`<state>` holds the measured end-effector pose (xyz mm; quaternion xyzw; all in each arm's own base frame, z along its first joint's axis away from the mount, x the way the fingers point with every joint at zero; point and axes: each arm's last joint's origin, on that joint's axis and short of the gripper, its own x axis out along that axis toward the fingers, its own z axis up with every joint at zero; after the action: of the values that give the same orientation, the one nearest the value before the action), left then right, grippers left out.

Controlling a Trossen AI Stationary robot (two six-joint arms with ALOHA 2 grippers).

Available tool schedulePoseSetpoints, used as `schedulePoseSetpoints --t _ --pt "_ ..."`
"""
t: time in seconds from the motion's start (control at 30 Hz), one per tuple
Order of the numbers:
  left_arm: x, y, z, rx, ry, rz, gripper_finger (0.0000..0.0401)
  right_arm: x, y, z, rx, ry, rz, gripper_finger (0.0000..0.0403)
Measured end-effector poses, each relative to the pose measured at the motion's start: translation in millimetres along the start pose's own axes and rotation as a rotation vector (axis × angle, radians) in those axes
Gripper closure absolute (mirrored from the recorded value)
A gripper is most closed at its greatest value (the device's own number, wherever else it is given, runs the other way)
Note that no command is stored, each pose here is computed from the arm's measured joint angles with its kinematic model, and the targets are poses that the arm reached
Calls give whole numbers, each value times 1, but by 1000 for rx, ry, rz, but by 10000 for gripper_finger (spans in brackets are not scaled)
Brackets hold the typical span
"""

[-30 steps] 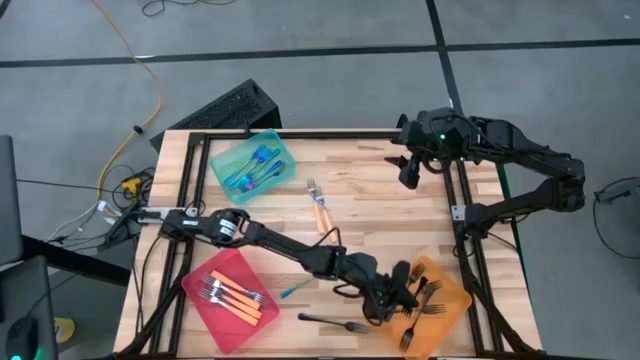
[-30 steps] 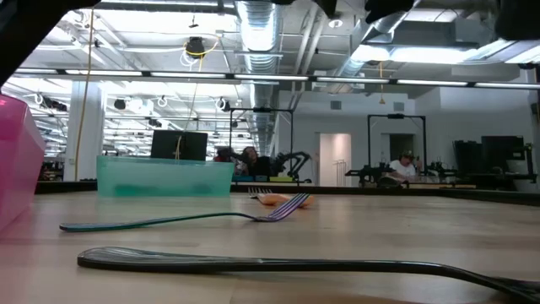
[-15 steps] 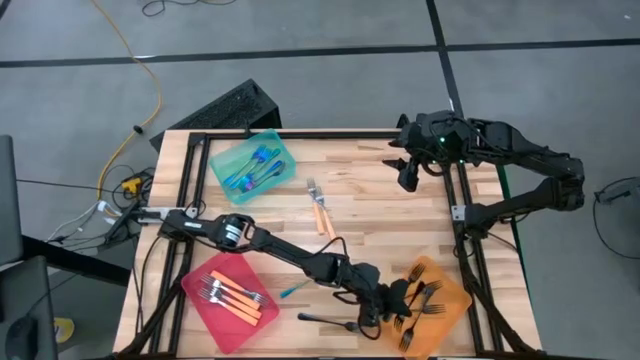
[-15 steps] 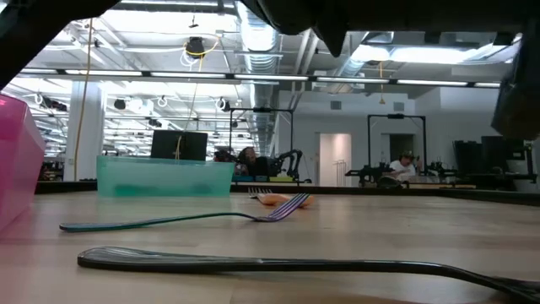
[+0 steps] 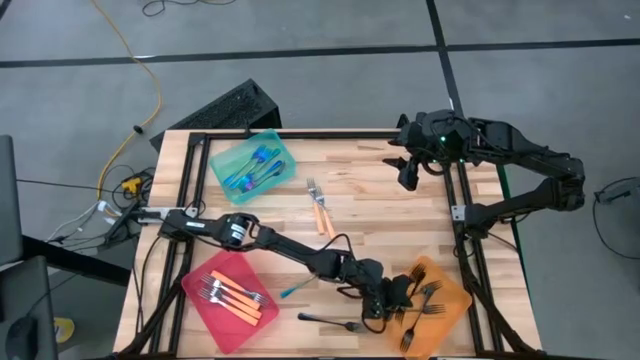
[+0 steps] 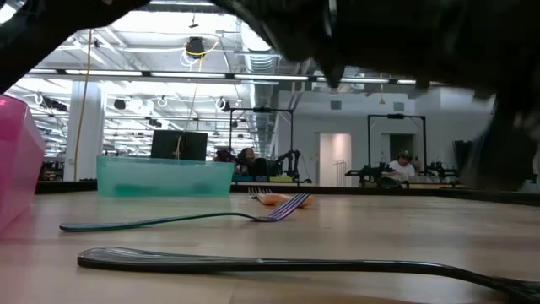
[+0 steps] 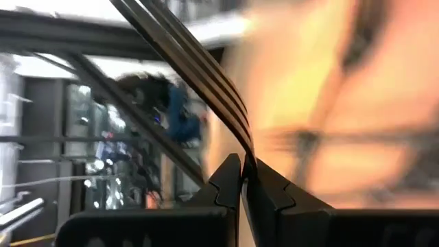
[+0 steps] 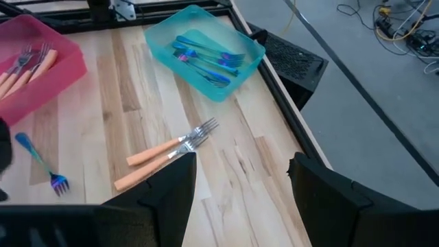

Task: Sort silverware by color (type)
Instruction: Put the black fork into the orange bin

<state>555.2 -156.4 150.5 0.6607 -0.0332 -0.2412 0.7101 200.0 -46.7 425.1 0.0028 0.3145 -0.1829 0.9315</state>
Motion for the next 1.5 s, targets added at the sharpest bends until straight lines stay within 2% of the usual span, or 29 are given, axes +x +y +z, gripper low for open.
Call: schedulePoseSetpoints --t 0.1,0.23,0.3,0.8,1.27,1.5 --pt "8 -20 -6 53 25 -18 401 0 0 1 1 -15 3 148" --pt "13 -26 -5 107 82 63 401 0 0 2 -2 -16 3 148" --pt "14 -29 -4 110 104 58 401 0 0 2 -6 -16 5 148" --pt "15 -30 0 114 223 55 393 -2 11 2 -55 -23 47 148" --pt "14 -28 -1 94 239 55 334 -2 11 2 -53 -23 47 148" --pt "14 -27 -1 110 247 70 321 -2 11 2 -53 -23 47 148"
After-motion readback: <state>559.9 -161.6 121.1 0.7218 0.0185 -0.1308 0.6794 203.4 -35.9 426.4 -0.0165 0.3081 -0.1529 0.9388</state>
